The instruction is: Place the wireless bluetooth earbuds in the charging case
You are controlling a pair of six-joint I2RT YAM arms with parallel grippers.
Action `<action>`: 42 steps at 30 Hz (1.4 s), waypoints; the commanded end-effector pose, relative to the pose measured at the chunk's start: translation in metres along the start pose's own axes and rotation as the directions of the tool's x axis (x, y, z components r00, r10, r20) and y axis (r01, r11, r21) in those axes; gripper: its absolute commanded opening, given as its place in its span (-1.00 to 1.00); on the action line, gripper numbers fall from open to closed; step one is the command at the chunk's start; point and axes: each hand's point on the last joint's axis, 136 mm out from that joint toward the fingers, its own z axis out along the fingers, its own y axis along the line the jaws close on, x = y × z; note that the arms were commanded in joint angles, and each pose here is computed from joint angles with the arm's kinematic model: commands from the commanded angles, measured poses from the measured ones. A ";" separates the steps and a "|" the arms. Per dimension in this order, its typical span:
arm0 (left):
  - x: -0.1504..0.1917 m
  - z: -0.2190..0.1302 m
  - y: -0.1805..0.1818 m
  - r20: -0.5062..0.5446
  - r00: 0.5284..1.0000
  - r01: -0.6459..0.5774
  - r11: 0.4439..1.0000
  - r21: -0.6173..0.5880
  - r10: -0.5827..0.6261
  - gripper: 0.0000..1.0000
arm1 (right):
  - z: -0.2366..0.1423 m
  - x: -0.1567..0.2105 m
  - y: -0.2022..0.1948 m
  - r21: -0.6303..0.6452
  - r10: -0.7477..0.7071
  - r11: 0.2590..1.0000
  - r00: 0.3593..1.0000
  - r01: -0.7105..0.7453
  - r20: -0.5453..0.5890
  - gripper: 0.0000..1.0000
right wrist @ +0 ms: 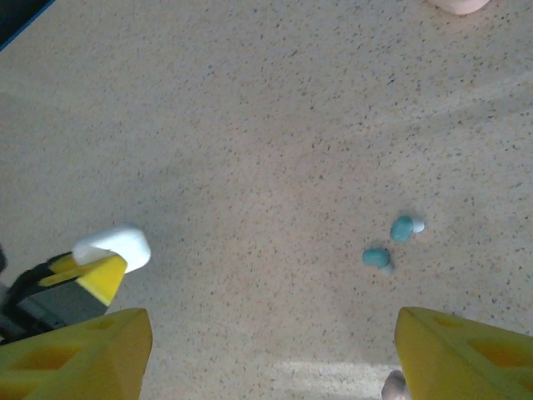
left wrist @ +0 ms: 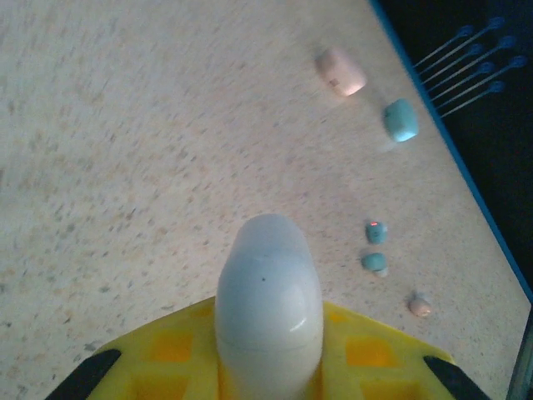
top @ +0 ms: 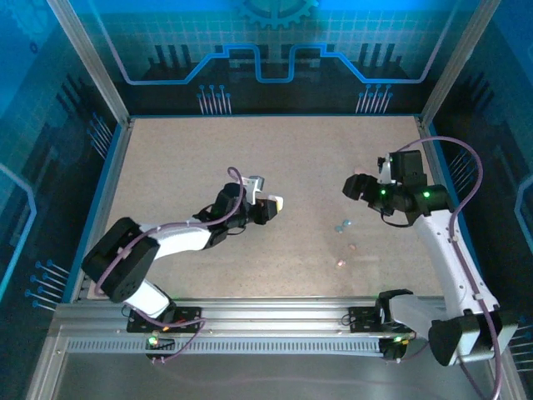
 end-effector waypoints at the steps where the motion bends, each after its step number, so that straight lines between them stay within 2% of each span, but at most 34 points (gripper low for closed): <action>1: 0.007 0.012 0.009 -0.088 0.984 0.155 0.988 -0.012 -0.155 -0.62 | 0.011 -0.002 -0.006 -0.001 0.039 0.999 0.999 -0.039 -0.021 0.56; 8: 0.017 0.025 0.055 -0.165 0.944 0.266 0.954 -0.137 -0.287 -0.58 | 0.026 0.007 -0.013 0.013 0.069 0.998 0.993 -0.068 -0.098 0.55; 17: 0.020 0.017 0.092 -0.210 0.935 0.211 0.925 -0.316 -0.285 -0.32 | 0.036 0.008 -0.021 0.026 0.043 0.999 0.995 -0.041 -0.093 0.56; 24: 0.018 0.008 0.108 -0.219 0.934 0.183 0.904 -0.387 -0.283 -0.18 | 0.044 -0.009 -0.034 0.078 0.017 0.997 0.996 -0.010 -0.088 0.56; 30: 0.004 -0.007 0.100 -0.191 0.948 0.164 0.905 -0.393 -0.254 -0.03 | 0.063 -0.033 -0.039 0.100 -0.003 0.995 0.996 0.012 -0.091 0.57; 35: -0.021 -0.031 0.078 -0.116 0.977 0.130 0.928 -0.350 -0.180 0.00 | 0.090 -0.071 -0.052 0.162 0.000 0.987 0.994 0.017 -0.106 0.58; 39: -0.051 -0.068 0.048 0.040 0.995 0.098 0.958 -0.269 -0.090 0.05 | 0.109 -0.113 -0.066 0.213 -0.016 0.977 0.997 0.031 -0.075 0.58; 42: -0.068 -0.100 0.028 0.161 0.987 0.063 0.975 -0.213 -0.028 0.13 | 0.123 -0.139 -0.076 0.222 -0.005 0.975 0.997 0.021 -0.071 0.59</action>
